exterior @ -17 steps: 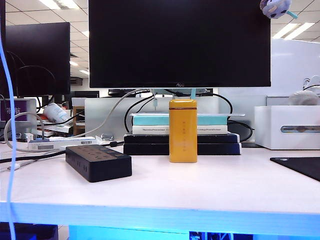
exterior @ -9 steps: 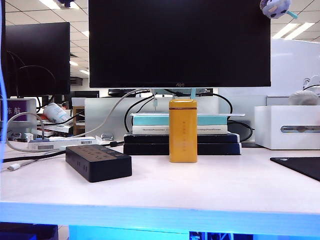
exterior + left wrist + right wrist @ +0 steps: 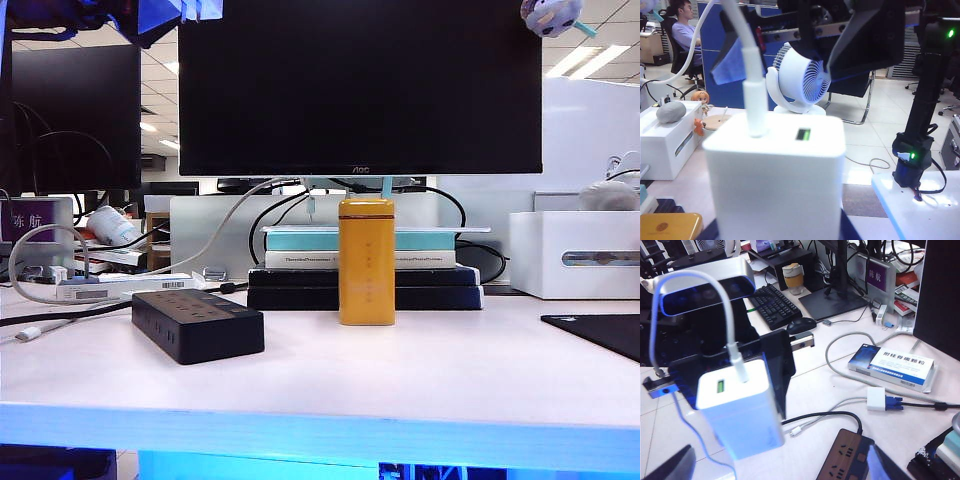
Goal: Plug the white charger into the left socket.
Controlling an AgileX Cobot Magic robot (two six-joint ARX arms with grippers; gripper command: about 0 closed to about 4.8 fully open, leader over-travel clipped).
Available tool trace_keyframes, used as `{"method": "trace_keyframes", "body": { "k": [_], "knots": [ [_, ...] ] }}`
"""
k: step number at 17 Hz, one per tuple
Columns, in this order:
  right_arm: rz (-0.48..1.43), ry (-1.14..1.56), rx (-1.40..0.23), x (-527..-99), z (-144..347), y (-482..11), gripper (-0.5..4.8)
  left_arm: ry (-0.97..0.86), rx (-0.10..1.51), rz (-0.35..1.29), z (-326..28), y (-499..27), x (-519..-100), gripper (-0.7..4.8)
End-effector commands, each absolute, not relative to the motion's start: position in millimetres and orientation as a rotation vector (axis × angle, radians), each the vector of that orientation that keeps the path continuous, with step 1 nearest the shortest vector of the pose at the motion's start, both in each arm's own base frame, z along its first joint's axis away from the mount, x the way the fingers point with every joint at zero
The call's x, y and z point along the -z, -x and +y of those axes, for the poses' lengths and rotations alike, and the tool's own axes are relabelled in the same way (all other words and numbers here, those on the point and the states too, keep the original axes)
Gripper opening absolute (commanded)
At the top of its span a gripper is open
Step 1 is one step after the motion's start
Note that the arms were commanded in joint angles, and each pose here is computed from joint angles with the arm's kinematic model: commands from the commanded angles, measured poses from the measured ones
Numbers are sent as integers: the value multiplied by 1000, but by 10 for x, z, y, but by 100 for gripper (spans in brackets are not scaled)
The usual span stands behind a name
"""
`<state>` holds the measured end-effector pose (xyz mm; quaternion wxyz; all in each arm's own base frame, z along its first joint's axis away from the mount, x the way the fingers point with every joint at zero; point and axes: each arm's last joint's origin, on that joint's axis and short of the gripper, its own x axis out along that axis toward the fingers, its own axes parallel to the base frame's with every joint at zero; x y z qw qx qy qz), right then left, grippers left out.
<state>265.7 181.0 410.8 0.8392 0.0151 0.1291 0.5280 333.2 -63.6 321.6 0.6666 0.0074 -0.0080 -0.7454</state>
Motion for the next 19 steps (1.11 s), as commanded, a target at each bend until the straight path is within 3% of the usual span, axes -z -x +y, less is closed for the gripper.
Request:
{"method": "trace_keyframes", "body": {
  "k": [1, 7, 19],
  "knots": [
    [215, -26, -1166, -4133, 1876, -2678, 479, -31, 1703, -32, -633, -3317, -3261, 88],
    [180, 31, -1273, -4019, 2226, -2618, 479, -21, 1704, -21, -636, -3317, -3261, 88],
    [123, 35, -1210, -3911, 2456, -2711, 479, -18, 1705, -16, -638, -3315, -3275, 88]
  ]
}}
